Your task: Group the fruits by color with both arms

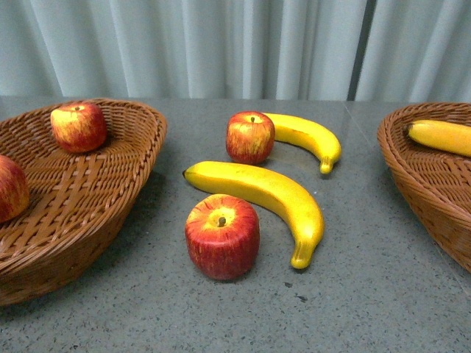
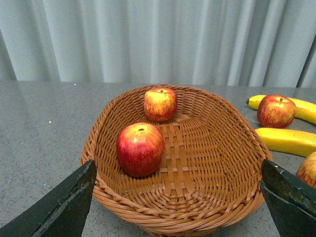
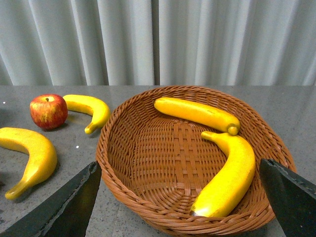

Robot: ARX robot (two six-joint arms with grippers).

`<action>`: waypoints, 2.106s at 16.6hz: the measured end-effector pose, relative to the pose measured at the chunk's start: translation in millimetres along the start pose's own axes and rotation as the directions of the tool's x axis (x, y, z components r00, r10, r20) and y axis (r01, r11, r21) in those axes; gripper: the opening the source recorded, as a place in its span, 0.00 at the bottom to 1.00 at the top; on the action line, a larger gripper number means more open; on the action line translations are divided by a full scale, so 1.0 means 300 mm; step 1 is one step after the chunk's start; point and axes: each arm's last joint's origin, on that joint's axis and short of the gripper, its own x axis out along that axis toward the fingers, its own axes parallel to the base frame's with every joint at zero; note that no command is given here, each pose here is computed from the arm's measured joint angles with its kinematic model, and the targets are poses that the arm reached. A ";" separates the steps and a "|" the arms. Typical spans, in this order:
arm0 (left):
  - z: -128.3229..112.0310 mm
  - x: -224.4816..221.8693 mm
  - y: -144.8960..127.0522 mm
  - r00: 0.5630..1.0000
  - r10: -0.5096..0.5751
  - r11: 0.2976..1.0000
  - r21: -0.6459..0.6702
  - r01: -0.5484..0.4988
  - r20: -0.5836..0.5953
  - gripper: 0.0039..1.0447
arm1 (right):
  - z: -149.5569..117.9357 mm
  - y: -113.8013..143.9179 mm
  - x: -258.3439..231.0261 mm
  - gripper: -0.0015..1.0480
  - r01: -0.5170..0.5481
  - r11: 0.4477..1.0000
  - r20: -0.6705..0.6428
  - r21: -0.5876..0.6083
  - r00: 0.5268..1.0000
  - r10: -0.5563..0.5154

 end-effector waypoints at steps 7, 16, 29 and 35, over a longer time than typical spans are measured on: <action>0.000 0.000 0.000 1.000 0.000 1.000 0.000 0.000 0.000 0.94 | 0.000 0.000 0.000 0.94 0.000 1.000 0.000 0.000 1.000 0.000; 0.214 0.197 -0.051 0.995 0.045 0.997 -0.052 -0.050 -0.094 0.94 | 0.000 0.000 0.000 0.94 0.003 1.000 0.000 0.000 1.000 -0.003; 0.065 0.642 -0.495 0.620 -0.520 0.688 0.143 0.712 -0.587 0.94 | 0.000 0.000 0.000 0.94 0.003 1.000 0.000 0.000 1.000 -0.003; -0.006 0.641 -0.505 0.558 -0.528 0.647 0.123 0.753 -0.640 0.94 | 0.000 0.000 0.000 0.94 0.003 1.000 0.000 0.000 1.000 -0.003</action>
